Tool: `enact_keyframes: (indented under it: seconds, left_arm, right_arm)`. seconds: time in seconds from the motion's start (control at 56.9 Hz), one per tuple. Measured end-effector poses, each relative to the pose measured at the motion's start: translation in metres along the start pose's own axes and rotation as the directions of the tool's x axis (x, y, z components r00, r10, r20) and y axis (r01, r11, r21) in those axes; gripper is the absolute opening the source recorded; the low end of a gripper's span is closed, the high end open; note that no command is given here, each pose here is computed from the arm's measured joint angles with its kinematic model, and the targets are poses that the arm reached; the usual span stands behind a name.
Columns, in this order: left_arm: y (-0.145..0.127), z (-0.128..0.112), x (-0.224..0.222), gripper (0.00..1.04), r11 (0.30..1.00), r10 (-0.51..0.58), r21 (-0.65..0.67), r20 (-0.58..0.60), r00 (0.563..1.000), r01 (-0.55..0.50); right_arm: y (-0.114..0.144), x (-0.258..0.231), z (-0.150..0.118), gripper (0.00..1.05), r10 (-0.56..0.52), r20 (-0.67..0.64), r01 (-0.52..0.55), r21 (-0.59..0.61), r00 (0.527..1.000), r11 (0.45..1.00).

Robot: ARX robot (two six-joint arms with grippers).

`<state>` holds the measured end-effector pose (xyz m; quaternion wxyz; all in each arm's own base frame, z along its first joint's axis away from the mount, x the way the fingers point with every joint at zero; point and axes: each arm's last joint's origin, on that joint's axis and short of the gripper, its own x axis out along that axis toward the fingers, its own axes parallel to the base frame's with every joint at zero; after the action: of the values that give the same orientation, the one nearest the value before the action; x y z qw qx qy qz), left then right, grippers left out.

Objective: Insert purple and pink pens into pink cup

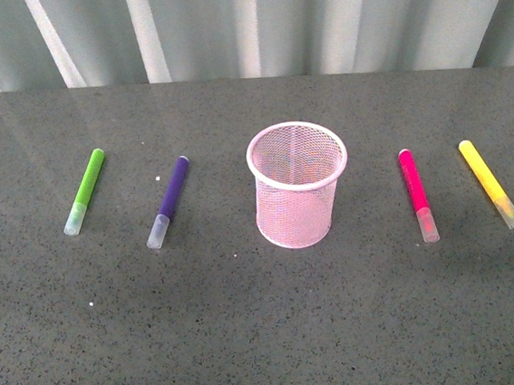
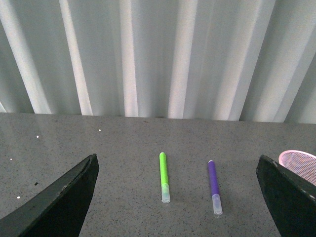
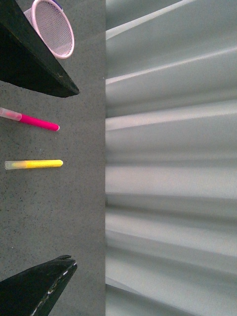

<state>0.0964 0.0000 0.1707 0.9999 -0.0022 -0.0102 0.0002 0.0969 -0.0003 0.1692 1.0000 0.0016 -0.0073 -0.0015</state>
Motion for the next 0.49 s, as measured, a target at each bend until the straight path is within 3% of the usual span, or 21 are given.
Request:
enact_keyframes:
  seconds: [0.492]
  left_arm:
    - [0.0000,0.0000,0.0000,0.98,1.000,0.000,0.000,0.000,1.000,0.000]
  right_arm:
    - [0.0000,0.0000,0.0000,0.98,0.000,0.000,0.000,0.000,1.000,1.000]
